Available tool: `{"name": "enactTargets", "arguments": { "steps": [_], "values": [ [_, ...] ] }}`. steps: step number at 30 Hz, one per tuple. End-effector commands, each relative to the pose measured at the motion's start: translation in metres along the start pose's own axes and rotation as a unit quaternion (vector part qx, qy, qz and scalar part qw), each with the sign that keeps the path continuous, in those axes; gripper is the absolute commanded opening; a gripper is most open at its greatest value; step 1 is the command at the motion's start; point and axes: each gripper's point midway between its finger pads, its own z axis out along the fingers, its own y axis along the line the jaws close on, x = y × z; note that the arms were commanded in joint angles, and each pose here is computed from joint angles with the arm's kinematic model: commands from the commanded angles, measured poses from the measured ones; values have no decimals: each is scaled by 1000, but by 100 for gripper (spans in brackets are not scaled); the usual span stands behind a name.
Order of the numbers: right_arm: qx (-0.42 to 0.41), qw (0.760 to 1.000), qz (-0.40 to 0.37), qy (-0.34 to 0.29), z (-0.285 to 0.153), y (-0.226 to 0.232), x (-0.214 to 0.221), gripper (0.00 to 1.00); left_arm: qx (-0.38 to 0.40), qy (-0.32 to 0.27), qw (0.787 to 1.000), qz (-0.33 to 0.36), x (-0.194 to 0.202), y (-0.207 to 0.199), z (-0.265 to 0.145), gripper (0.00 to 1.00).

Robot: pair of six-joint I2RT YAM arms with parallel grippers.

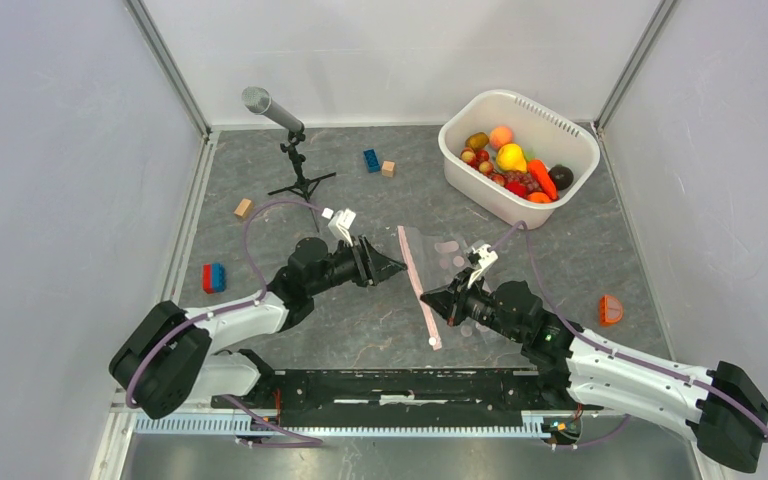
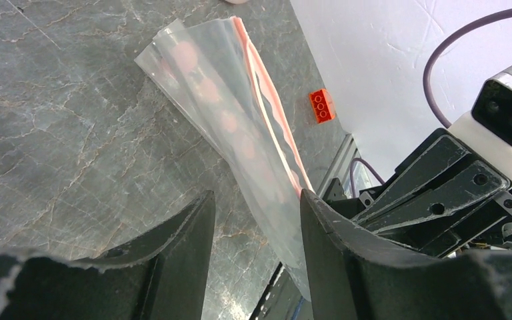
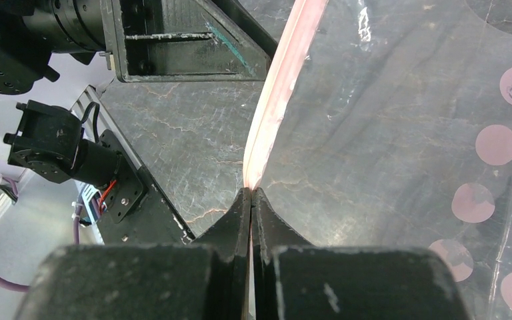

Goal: Place the food in the zip-top bag and seal the zipper

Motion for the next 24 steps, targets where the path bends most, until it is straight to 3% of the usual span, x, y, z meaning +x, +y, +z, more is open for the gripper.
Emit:
{"name": "enactTargets", "arguments": {
  "steps": [1,13,19,24],
  "values": [
    [-14,1000,2,-7,0,6,-2,0,39,-33,999,2,-22,-23,7,58],
    [-42,999,-6,-6,1,15,-2,0,21,-17,999,-16,-17,-13,18,54],
    [-18,1000,-2,-20,1,6,-6,0,25,-28,999,-22,-15,-12,13,54],
    [1,1000,4,-17,2,-2,-2,0,37,-42,998,-13,-22,-21,7,59]
  ]
}}
